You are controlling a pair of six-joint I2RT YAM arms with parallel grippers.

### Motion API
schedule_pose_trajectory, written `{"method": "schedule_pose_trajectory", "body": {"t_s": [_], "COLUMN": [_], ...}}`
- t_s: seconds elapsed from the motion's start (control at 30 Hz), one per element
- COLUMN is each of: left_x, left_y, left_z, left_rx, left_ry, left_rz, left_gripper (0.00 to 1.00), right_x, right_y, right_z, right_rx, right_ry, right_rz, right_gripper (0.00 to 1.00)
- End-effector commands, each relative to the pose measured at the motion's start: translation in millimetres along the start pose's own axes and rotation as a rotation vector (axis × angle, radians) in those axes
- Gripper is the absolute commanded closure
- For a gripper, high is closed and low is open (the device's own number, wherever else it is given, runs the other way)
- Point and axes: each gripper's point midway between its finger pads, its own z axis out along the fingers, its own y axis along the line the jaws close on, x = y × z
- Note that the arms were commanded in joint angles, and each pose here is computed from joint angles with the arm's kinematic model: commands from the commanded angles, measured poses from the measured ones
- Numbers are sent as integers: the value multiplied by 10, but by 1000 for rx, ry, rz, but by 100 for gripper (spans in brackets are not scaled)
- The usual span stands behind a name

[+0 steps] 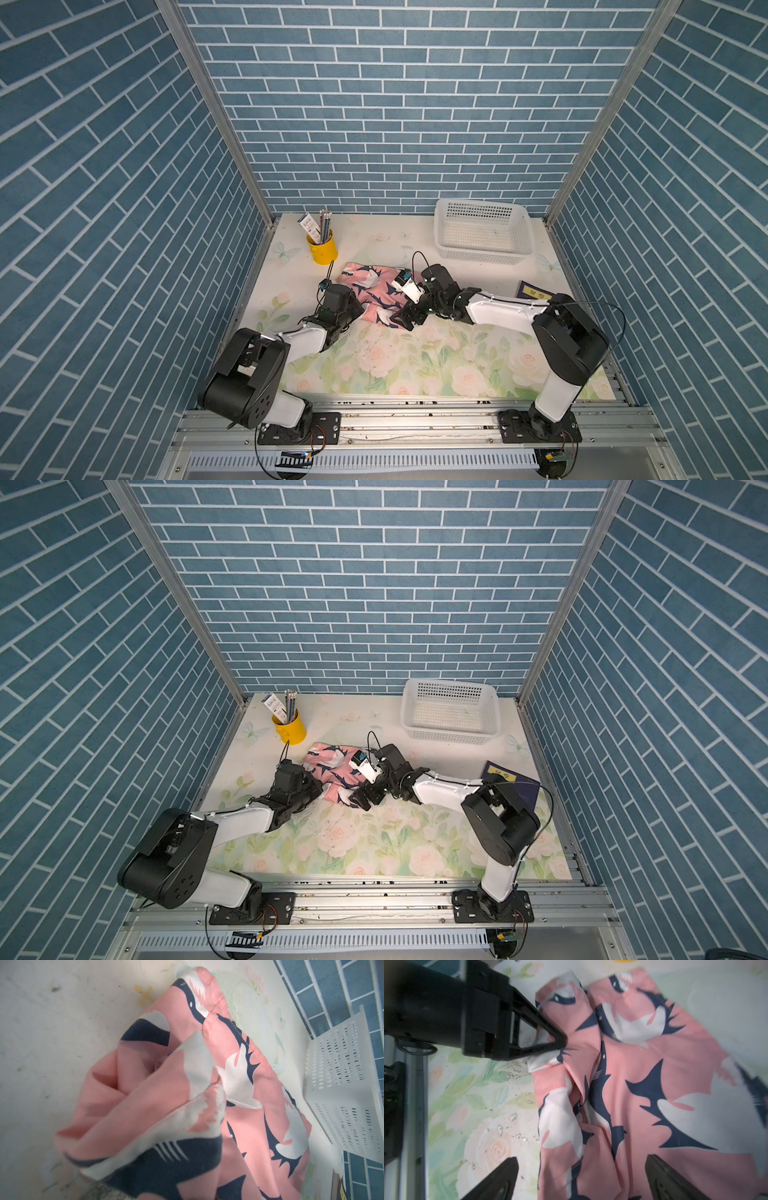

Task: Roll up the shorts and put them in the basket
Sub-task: Roll the shorts at the center of the board.

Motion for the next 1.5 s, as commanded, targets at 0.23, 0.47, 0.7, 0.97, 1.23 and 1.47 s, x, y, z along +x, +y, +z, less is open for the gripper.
{"method": "schedule_pose_trajectory", "body": {"t_s": [0.23,0.47,0.7,0.97,1.23,1.47], "left_x": [209,228,227,277,296,300], "left_y": [173,123,78,87,69,51], "left_z": [136,165,160,151,132,131], "left_rx": [-126,-113,-93,-84,-71,-56], "left_ry": [164,203,222,244,260,272], "left_rz": [-31,-42,-43,-30,-13,-4], "left_gripper": [100,100,100,100,100,100], "right_x": [-420,-75,12,126,183,222], "right_y": [447,562,310,-43,-307,-492], "right_z": [54,334,552,694,796,824], "right_rx": [205,214,336,537,625,670], "right_ry": [-142,-51,-1,30,86,123], "right_rz": [-517,-688,-694,-729,-750,-772], "right_gripper": [37,38,40,40,45,57]}}
